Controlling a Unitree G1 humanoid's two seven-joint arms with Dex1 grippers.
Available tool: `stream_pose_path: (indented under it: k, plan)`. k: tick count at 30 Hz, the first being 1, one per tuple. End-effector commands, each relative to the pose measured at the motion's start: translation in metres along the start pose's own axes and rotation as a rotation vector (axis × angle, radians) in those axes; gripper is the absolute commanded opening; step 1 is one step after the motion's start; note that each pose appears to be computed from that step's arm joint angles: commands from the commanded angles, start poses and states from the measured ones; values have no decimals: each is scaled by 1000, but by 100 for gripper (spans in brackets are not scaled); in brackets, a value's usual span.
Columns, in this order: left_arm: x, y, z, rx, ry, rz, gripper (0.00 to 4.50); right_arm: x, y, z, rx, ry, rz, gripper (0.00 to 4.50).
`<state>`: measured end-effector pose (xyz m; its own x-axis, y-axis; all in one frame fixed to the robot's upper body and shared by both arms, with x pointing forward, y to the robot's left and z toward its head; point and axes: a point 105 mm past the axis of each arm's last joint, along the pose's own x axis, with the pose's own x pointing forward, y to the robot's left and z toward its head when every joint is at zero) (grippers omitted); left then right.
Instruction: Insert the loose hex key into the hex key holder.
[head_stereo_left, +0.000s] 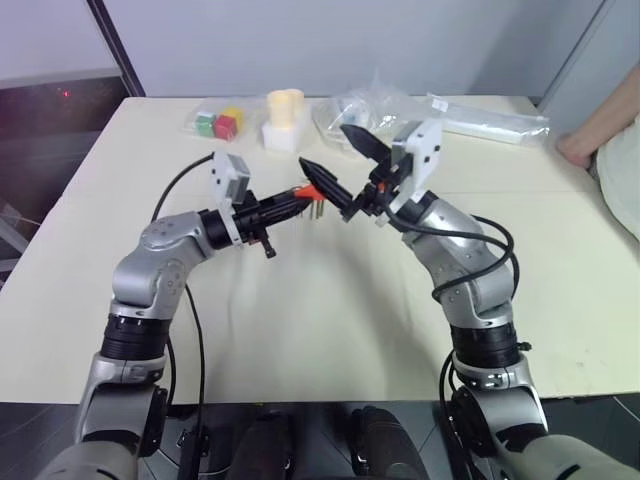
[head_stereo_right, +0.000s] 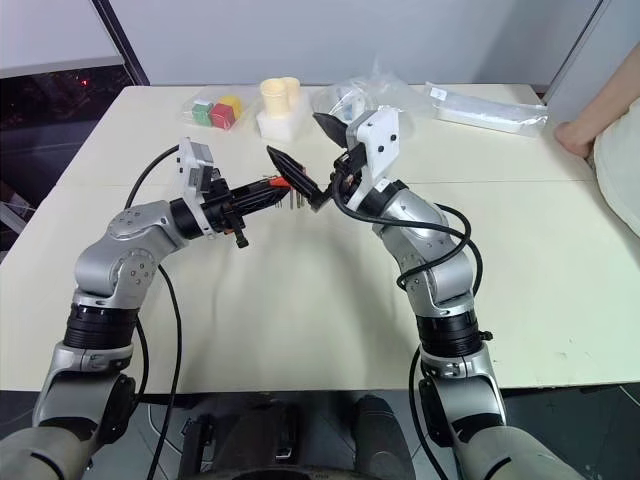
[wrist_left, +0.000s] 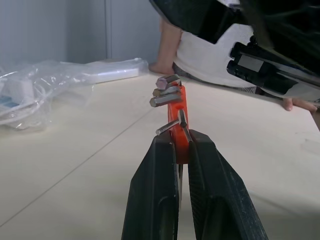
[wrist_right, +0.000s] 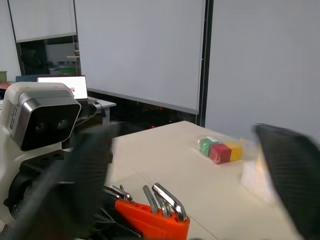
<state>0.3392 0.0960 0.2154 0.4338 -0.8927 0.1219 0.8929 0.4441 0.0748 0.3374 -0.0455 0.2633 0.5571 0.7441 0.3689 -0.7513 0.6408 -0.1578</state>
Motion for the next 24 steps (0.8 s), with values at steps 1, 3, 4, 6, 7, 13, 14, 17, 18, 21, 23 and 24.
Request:
stream_pose_path:
  k: [1,3,4,6,7,13,14,17,18,21,23,24]
  plan:
    - [-1,-1,20,51,-55,-5,0,-2,3,13,-48,-30,21,447]
    - [-1,-1,20,51,-54,-5,0,-5,1,15,-52,-32,19,447]
    - [-1,-1,20,50,-54,-5,0,-9,-1,16,-57,-24,14,447]
    - [-1,-2,19,46,-54,-5,0,-16,-4,14,-67,-7,10,447]
    - [-1,-2,18,36,-51,-3,0,-20,-5,13,-70,5,7,447]
    - [1,4,11,-83,-25,48,0,-37,-9,5,-79,59,-12,447]
    - [1,5,9,-113,-25,54,0,-40,-10,3,-80,69,-18,447]
    - [-1,5,1,-190,-4,77,0,-46,-10,-1,-83,89,-32,447]
    - [-2,6,-4,-211,6,92,0,-48,-10,-2,-84,95,-37,447]
    - [-4,7,-10,-252,28,120,0,-50,-11,-3,-87,103,-44,447]
    - [-7,8,-15,-284,48,141,0,-51,-11,-4,-88,107,-47,447]
    - [-9,8,-20,-305,68,155,0,-51,-11,-5,-90,110,-50,447]
